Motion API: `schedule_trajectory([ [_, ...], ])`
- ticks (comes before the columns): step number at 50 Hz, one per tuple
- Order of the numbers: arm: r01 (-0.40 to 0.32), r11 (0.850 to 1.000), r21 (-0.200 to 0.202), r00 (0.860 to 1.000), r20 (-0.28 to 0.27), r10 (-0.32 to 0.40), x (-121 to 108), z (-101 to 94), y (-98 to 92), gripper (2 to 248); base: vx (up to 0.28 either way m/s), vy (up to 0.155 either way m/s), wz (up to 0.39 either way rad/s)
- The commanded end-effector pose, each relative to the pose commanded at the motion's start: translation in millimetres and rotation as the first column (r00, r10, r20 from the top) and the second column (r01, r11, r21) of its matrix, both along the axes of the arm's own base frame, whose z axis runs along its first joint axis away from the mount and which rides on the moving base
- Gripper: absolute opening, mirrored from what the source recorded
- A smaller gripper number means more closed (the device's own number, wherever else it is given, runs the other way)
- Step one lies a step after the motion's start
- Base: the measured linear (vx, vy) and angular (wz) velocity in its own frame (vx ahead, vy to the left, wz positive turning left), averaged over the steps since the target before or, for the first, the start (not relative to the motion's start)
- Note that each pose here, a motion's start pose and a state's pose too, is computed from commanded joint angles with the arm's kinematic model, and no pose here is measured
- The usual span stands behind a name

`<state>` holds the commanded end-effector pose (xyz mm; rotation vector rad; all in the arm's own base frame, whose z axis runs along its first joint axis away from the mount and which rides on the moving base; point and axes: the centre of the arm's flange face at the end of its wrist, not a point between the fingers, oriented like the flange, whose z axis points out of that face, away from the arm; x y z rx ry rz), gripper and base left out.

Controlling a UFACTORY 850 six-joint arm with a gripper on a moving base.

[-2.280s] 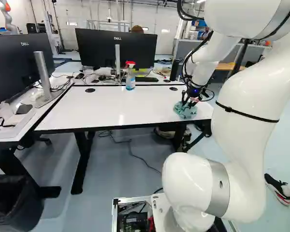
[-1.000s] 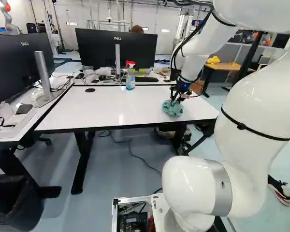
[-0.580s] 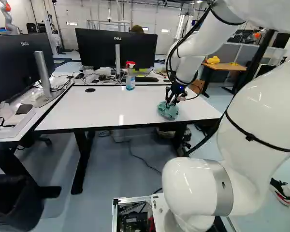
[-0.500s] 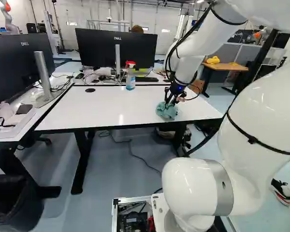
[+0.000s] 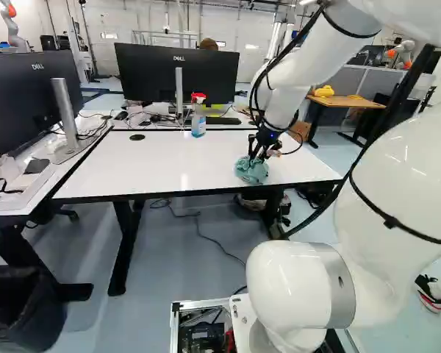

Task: Clean the table with the green towel

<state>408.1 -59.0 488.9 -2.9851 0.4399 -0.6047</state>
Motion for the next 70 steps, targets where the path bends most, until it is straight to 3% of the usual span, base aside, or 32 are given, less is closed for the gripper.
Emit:
schedule_trajectory([
  [21, -0.014, 1.0, -0.002, 1.0, 0.014, 0.014, 3.6, 6.2, 5.3, 42, 0.0, 0.0, 0.0],
  [50, -0.112, 0.994, -0.015, 0.989, 0.093, 0.113, 34.8, 44.0, 45.0, 42, 0.0, 0.0, 0.0],
  [70, -0.181, 0.983, -0.015, 0.979, 0.092, 0.181, 61.4, 44.7, 76.4, 42, 0.0, 0.0, 0.0],
])
